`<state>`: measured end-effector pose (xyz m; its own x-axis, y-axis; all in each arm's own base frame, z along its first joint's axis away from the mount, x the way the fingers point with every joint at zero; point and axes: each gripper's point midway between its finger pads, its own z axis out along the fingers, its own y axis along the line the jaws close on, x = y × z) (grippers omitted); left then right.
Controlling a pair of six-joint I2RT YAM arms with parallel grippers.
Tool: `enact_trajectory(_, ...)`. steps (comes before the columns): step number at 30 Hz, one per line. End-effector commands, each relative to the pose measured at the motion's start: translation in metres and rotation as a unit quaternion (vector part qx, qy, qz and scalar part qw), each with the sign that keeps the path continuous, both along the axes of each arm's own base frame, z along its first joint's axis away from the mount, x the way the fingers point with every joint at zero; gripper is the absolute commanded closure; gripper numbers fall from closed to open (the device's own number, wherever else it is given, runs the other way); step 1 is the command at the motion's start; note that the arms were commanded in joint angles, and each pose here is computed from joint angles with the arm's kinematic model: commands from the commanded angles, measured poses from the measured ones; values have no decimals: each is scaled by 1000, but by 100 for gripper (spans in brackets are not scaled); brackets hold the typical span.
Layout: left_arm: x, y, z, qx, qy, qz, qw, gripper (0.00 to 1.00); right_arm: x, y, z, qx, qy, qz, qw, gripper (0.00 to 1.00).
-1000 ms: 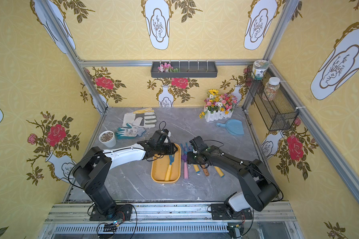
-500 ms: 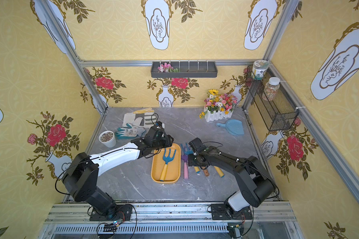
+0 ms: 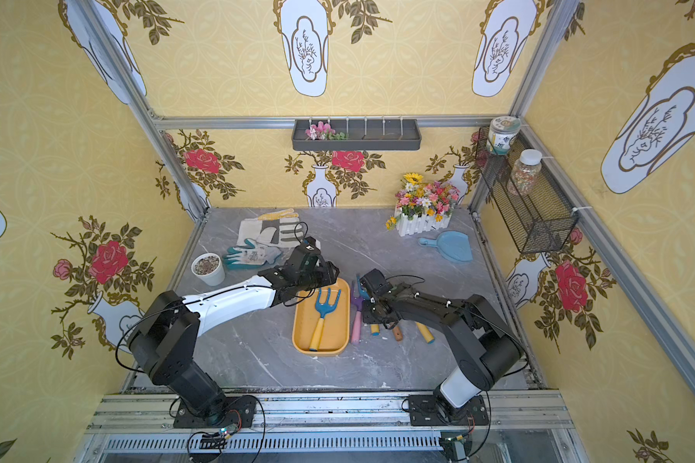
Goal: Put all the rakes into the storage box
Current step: Pick up the rake at the center of the board.
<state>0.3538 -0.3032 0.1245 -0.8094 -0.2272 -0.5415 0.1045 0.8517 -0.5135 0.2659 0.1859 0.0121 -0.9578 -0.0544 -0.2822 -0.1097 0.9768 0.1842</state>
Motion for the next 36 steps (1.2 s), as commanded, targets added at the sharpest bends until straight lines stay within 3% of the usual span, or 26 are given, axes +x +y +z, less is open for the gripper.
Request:
enact_trajectory(1,7,-5,4,-12,-10,4,1000,51,-15,-16,-12,-38,28,-9,999,94)
enact_trajectory(3,8,-8,5,-15,-9,1,1000,51,-13,-17,-8,-39,20,-11,999,100)
enact_trajectory(13,9,-19,11,-36,-12,-16,999,49,13,2,52,17,-58,-3,998,100)
enact_trajectory(19,1,-39,30,-85,-33,-79,993,48,25,17,79,59,-86,19,994,100)
enact_trajectory(21,-3,-46,41,-115,-43,-108,987,48,32,24,90,101,-95,25,990,100)
enact_trajectory(26,-1,-40,56,-148,-52,-122,980,48,46,42,125,265,-105,38,958,100)
enact_trajectory(32,10,-12,59,-168,-54,-86,981,48,40,58,147,365,-86,73,924,100)
enact_trajectory(36,6,-13,64,-182,-57,-105,976,48,39,60,162,444,-85,71,889,100)
